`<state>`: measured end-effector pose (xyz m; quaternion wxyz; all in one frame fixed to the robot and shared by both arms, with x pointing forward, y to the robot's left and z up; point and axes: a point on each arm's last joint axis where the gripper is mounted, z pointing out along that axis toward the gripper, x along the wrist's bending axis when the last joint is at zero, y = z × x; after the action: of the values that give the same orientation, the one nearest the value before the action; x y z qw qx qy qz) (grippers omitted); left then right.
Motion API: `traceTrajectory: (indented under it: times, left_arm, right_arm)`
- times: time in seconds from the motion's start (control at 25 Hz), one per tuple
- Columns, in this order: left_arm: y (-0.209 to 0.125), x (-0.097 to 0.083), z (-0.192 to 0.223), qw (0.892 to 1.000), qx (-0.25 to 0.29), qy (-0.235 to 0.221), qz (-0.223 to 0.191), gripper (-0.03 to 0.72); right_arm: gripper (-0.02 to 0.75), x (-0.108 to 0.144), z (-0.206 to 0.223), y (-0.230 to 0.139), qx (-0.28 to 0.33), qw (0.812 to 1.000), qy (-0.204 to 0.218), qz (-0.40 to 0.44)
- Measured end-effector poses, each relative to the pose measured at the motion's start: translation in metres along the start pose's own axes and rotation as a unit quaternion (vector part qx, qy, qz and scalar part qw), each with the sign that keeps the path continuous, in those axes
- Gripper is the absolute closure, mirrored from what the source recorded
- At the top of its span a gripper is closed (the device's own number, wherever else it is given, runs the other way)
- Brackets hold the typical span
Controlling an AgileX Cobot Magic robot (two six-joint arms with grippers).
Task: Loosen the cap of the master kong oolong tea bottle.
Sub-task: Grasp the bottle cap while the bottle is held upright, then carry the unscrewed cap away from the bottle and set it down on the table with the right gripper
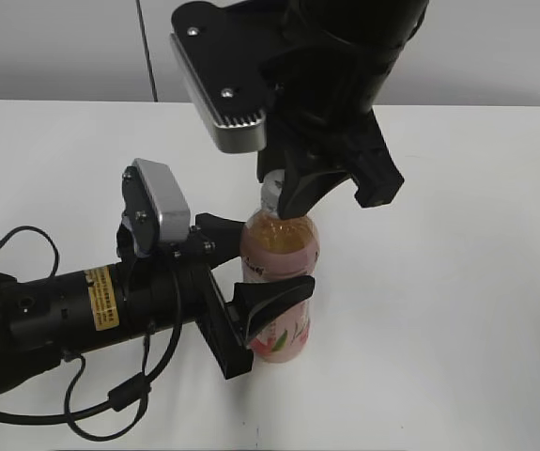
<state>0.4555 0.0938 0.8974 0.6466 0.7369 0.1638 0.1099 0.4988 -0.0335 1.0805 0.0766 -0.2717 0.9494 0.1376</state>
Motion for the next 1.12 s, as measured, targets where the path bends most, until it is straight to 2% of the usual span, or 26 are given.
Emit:
traceTrajectory:
  times: [0.12, 0.36, 0.44, 0.52, 0.56, 0.6, 0.72, 0.84, 0.96, 1.12]
  left_arm:
    - [0.000, 0.000, 0.000, 1.000, -0.001, 0.000, 0.000, 0.243]
    - [0.000, 0.001, 0.000, 1.000, -0.001, 0.003, -0.004, 0.243]
    - [0.000, 0.001, 0.000, 1.000, -0.001, 0.004, -0.004, 0.243]
    - [0.000, 0.001, 0.000, 1.000, -0.001, 0.004, -0.004, 0.243]
    - [0.000, 0.001, 0.000, 1.000, -0.001, 0.004, -0.005, 0.243]
    - [0.000, 0.001, 0.000, 1.000, -0.001, 0.004, -0.005, 0.243]
    - [0.000, 0.001, 0.000, 1.000, -0.001, 0.004, -0.005, 0.243]
    - [0.000, 0.001, 0.000, 1.000, -0.001, 0.004, -0.005, 0.243]
    - [0.000, 0.001, 0.000, 1.000, -0.001, 0.004, -0.005, 0.243]
    - [0.000, 0.001, 0.000, 1.000, -0.001, 0.004, -0.005, 0.243]
  right_arm:
    - [0.459, 0.001, -0.005, 0.002, -0.007, 1.000, -0.005, -0.003]
    - [0.461, 0.008, -0.044, 0.015, -0.058, 0.997, -0.051, 0.008]
    - [0.461, 0.009, -0.050, 0.014, -0.053, 0.996, -0.058, 0.046]
    - [0.461, 0.009, -0.052, 0.006, -0.014, 0.990, -0.070, 0.122]
    - [0.461, 0.008, -0.053, 0.000, 0.017, 0.981, -0.083, 0.176]
    - [0.462, 0.008, -0.053, -0.010, 0.052, 0.967, -0.100, 0.228]
    - [0.462, 0.006, -0.052, -0.044, 0.109, 0.892, -0.146, 0.415]
    - [0.462, 0.010, -0.046, -0.088, 0.126, 0.790, -0.156, 0.579]
    - [0.462, 0.027, -0.032, -0.135, 0.153, 0.716, -0.129, 0.669]
    - [0.463, 0.066, -0.005, -0.187, 0.177, 0.637, -0.063, 0.748]
